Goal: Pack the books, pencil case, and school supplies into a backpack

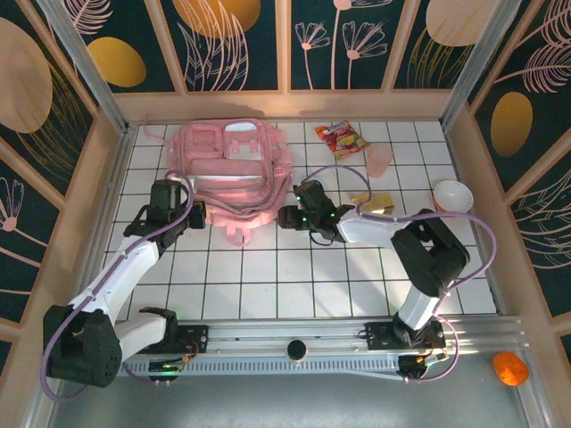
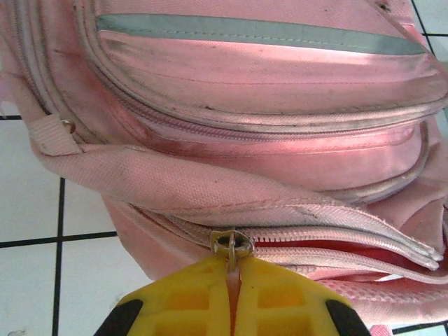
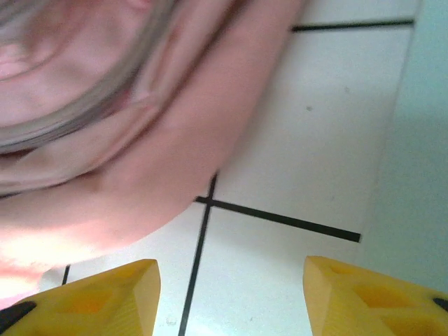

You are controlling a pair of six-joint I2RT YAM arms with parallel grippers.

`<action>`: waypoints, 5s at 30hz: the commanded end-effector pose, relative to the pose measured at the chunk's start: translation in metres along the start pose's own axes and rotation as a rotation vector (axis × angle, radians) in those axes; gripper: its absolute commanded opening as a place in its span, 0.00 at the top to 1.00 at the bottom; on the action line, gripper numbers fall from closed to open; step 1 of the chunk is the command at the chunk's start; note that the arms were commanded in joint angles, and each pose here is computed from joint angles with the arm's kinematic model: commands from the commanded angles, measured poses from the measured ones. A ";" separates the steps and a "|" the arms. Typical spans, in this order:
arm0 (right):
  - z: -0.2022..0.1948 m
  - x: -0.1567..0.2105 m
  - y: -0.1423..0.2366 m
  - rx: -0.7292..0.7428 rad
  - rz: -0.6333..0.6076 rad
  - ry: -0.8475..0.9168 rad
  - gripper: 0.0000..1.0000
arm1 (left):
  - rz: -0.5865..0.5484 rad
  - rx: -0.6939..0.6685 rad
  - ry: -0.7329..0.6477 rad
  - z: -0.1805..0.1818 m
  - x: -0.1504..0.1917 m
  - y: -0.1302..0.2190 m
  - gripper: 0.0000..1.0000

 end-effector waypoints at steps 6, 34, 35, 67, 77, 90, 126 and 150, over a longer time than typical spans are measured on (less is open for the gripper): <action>0.091 -0.014 0.037 -0.140 -0.288 0.786 0.41 | 0.018 0.183 -0.028 -0.022 -0.008 0.003 1.00; 0.117 -0.009 -0.002 -0.258 -0.394 1.026 1.00 | 0.166 0.646 -0.089 -0.103 0.012 0.002 0.94; 0.117 -0.008 0.000 -0.267 -0.388 1.031 1.00 | 0.168 0.643 -0.095 -0.104 0.011 0.001 0.91; 0.064 0.011 0.087 -0.538 -0.233 1.277 1.00 | -0.172 0.637 -1.092 -0.094 0.031 0.039 0.22; 0.066 0.000 0.093 -0.538 -0.267 1.262 1.00 | -0.182 0.538 -1.062 -0.089 0.029 0.019 0.59; 0.081 -0.021 0.127 -0.228 -0.123 0.335 0.50 | -0.155 0.708 -0.692 -0.107 0.024 0.027 1.00; 0.088 0.019 0.075 0.254 -0.049 -0.155 0.77 | -0.127 0.677 -0.620 -0.109 0.008 0.027 1.00; 0.085 0.020 0.076 0.481 -0.072 -0.099 0.74 | -0.117 0.642 -0.609 -0.107 0.005 0.025 1.00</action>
Point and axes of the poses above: each hand's point on the last joint's axis, 136 mm out from that joint toward the fingers, its own y axis back along the fingers, its own z axis along the line the jaws close on, x = y × z, the point moved 6 cm from there along y, back along the fingers
